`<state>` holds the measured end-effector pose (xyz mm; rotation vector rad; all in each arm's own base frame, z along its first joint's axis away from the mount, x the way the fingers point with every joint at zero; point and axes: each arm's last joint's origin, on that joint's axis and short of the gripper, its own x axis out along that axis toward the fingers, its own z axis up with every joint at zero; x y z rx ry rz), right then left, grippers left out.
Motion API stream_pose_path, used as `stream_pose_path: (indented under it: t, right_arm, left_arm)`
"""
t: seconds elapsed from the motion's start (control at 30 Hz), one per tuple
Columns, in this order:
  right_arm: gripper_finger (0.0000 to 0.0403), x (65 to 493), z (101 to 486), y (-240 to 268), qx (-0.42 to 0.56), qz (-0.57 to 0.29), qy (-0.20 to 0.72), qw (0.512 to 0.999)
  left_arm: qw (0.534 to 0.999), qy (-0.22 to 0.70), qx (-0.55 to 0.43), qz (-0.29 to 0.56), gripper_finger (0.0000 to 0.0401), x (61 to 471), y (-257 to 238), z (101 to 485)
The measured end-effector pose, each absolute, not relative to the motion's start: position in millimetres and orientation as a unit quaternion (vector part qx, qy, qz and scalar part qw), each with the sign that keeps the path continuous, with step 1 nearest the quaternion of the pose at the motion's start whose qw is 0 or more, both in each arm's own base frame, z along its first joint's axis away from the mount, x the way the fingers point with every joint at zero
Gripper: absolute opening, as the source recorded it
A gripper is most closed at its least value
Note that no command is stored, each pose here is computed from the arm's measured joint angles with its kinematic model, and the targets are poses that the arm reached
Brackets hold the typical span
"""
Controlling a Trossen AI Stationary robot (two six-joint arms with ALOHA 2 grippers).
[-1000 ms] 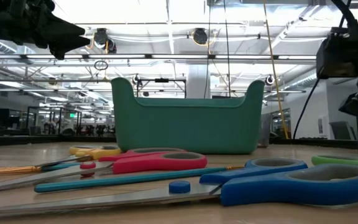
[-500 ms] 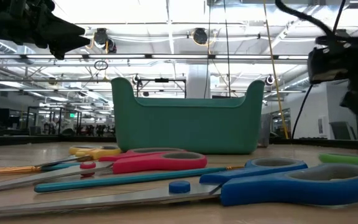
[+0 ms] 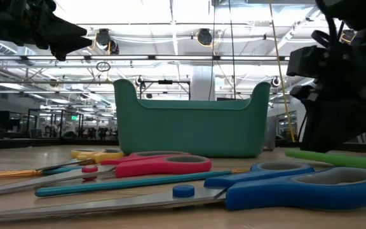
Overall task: Pick & Place Paint Supplies
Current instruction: Put the green scissors into the green bin
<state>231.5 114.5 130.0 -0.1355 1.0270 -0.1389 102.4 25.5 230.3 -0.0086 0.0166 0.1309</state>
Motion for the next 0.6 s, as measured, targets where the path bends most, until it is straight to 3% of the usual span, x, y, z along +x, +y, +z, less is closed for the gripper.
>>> stream_pose_path:
  t: [0.27,0.6]
  right_arm:
    - [0.0052,235.8,130.7,113.5,-0.036,-0.034,0.496,0.867]
    - [0.0185,239.7,135.6,101.8,0.049,-0.064,0.499,0.863]
  left_arm:
    - [0.998,0.008,-0.004,0.065,0.0207,102.4,25.5,230.3]
    - [0.998,0.008,-0.004,0.065,0.0207,102.3,25.5,230.3]
